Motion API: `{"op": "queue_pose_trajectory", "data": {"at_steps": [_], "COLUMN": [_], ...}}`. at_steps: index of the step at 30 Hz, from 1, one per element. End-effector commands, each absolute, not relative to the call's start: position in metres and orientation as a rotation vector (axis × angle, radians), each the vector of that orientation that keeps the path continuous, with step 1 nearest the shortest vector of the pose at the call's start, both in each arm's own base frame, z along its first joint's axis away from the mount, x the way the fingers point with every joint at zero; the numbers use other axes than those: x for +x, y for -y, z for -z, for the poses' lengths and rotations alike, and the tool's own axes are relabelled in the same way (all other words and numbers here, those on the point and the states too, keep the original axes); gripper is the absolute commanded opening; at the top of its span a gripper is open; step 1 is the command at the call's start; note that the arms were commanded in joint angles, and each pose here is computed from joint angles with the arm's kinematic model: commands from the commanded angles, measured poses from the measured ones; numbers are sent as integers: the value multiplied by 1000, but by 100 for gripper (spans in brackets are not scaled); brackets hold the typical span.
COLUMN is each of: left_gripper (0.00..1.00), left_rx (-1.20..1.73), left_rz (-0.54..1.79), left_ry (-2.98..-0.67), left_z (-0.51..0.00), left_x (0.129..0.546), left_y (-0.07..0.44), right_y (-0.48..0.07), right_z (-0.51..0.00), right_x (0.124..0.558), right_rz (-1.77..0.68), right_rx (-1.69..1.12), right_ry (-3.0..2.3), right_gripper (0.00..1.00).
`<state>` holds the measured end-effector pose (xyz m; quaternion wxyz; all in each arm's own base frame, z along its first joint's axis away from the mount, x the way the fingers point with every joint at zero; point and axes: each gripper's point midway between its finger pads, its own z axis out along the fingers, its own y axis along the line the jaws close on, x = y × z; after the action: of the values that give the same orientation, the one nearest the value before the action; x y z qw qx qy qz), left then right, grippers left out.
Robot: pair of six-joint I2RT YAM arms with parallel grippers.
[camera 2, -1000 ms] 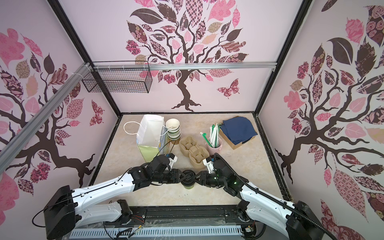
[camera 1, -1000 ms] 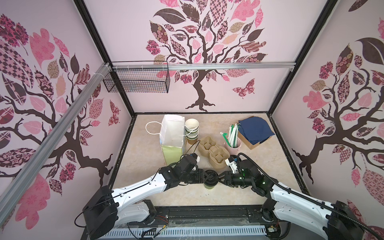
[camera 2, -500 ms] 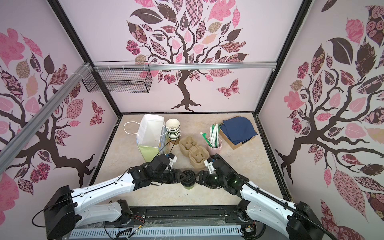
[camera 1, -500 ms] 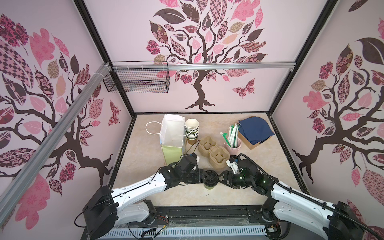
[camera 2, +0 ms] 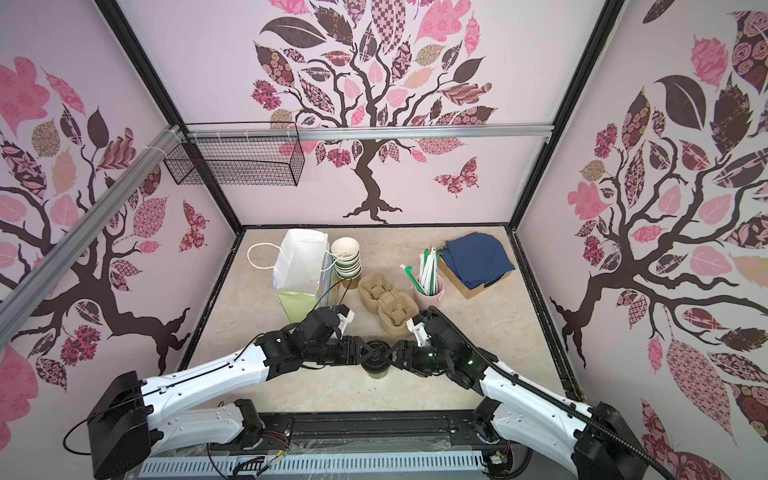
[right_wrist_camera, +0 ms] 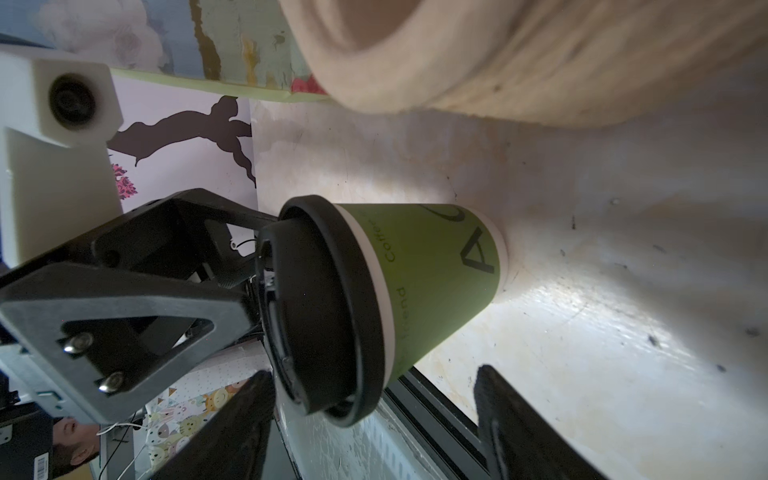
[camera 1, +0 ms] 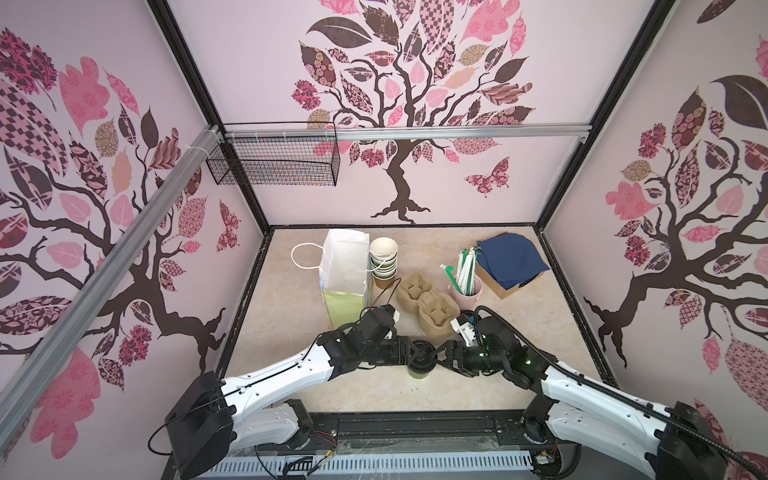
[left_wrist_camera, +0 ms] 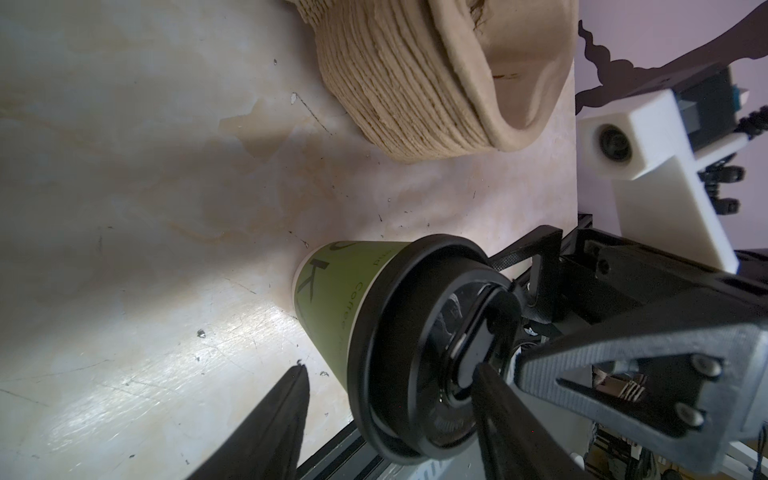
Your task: Pack the takeout coffee
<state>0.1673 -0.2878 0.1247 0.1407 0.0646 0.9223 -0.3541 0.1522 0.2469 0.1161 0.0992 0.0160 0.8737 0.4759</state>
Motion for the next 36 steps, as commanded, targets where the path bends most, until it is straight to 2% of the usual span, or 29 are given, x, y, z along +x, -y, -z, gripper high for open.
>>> {"op": "queue_pose_trajectory", "data": {"at_steps": [1,8,16,20,30,36], "left_gripper": [70,73,57,54,56,56], "left_rx": [202,105,-2,1,89,114], "left_rz": [1054,934,965,1046,1292,1329], "left_ry": [-2589,-2555,-2632,-2662,-2636,-2662], "left_z": [-150,-164,-149,-138,-130,-126], "left_x": [176,182,152,131,119,118], "left_y": [293,266,237,231,259,269], "right_y": [-252,-247,-249,-256,-264,-265], "right_z": [-130,-130,-133,-134,-130,-125], "right_x": [154,153,156,159,163,164], "right_rz": [-1458,-1432,-1449,-1462,-1457,-1451], "right_rx": [4,27,39,18,-29,-9], "right_ry": [-2541,-2541,-2519,-2531,-2560,-2580], "right_gripper": [79,80,78,77,85,85]}}
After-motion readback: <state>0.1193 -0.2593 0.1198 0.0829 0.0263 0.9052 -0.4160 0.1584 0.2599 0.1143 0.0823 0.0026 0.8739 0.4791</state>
